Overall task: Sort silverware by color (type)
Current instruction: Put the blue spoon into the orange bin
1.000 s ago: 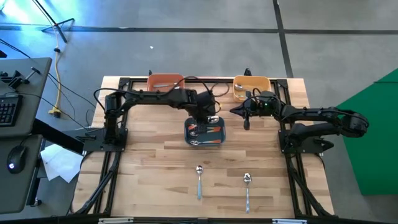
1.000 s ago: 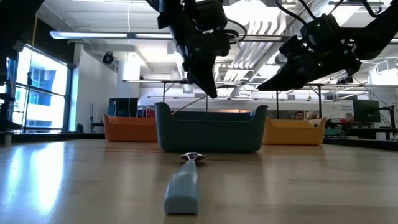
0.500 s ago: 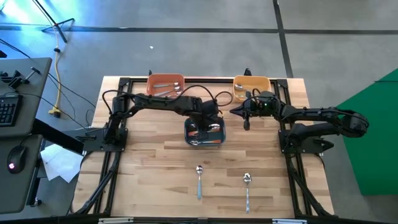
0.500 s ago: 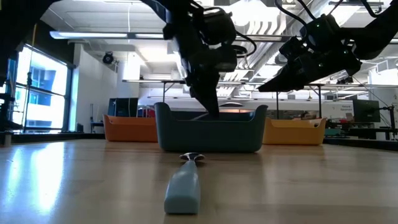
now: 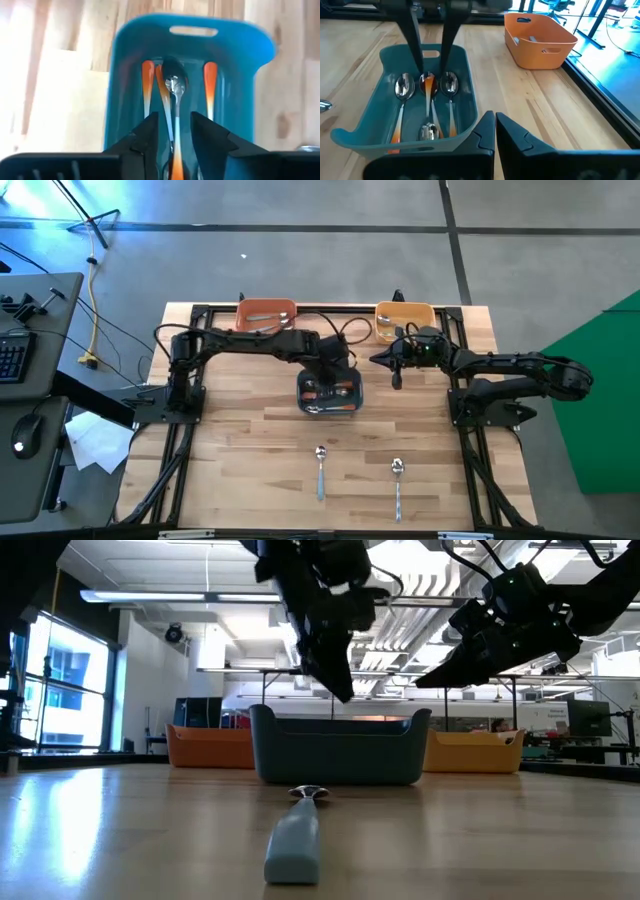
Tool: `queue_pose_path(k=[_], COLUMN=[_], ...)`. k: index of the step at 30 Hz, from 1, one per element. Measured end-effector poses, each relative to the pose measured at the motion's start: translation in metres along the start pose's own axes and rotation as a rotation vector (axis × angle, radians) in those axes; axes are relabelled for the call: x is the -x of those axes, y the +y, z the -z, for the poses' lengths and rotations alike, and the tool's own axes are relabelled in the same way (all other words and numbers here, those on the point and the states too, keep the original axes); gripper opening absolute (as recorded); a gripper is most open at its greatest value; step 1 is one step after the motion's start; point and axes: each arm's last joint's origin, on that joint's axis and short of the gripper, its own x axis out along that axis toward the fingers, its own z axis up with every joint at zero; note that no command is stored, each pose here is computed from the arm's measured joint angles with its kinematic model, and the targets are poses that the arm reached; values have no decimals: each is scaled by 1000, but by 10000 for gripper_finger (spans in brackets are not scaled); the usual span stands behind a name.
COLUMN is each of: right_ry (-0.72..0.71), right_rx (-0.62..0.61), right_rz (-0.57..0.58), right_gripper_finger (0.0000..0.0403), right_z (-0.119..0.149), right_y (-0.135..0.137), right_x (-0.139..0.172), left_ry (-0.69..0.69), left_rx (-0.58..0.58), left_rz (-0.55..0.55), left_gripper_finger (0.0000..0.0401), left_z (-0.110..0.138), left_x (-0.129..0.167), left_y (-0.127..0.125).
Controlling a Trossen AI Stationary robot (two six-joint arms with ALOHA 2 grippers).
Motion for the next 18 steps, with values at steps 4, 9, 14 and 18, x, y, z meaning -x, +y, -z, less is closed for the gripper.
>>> queue_pose_path(k=[4, 9, 14, 18], right_ry=[-1, -18, -121, -181], right_rx=[0, 5, -22, -24], right_rz=[0, 4, 16, 3], right_gripper_finger=[0, 0, 0, 0], right_z=[0, -2, -13, -19], right_y=[0, 0, -1, 2], right_x=[0, 0, 0, 0], left_ry=[-45, -36, 36, 62], left_rx=[69, 100, 193, 357], left_rz=[0, -57, -102, -86], left_gripper_finger=[121, 124, 113, 103], left_z=[-2, 4, 19, 29], left_x=[26, 54, 64, 64], left_y=[-4, -29, -73, -108])
